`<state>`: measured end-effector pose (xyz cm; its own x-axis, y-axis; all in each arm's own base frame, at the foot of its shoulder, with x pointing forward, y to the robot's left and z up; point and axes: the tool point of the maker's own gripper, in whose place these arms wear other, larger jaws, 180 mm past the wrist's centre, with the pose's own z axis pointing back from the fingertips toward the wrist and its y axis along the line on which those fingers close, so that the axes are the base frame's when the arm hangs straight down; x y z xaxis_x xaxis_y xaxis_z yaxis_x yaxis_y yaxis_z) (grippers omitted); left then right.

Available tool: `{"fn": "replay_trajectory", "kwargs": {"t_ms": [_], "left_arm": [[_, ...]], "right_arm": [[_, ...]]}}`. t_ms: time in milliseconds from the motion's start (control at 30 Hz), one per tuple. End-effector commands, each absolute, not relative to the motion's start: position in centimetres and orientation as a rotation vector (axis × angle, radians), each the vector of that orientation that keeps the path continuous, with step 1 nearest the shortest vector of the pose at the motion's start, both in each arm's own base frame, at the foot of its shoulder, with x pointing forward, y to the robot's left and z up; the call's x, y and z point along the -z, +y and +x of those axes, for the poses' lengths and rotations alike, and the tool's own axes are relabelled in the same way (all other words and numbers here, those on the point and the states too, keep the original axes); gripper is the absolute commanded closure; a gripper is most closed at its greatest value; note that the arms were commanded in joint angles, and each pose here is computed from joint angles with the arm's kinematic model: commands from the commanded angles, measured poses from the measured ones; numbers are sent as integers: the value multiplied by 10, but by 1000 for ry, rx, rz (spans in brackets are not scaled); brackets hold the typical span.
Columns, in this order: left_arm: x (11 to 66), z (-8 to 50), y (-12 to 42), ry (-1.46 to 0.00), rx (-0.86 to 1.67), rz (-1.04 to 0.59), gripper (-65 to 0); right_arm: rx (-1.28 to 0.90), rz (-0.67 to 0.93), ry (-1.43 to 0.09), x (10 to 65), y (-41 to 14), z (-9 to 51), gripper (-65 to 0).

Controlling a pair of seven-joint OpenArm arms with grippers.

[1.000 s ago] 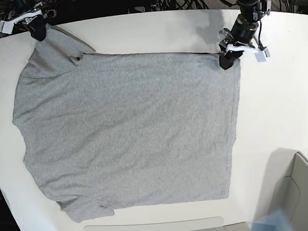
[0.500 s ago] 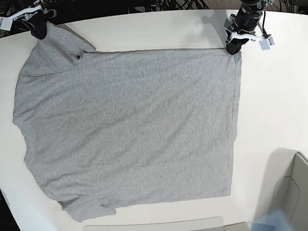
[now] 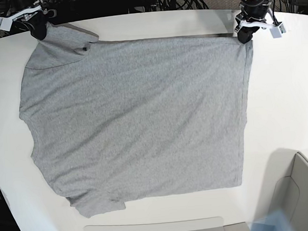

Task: Fold the T-shirt properly
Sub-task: 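Lift the shoulder edge with both grippers and fold it over the shirt body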

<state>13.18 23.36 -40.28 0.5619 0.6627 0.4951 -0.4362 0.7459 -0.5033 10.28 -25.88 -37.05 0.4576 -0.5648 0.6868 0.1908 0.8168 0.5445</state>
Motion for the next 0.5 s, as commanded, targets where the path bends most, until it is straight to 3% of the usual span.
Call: {"fn": "replay_trajectory", "kwargs": {"t_ms": [0,167,467], "left_arm": [[397,133,236,-741,-647,-343,0],[402,115,236,-698,-653,-327,0],[395,142,235,-755,-643,-353,0]], "right_arm": [[466,437,-1033,359,-259,108,0],[499,517,-1212,328,-255,117,0],[493,527,-1264,321,-256,131,0]]}}
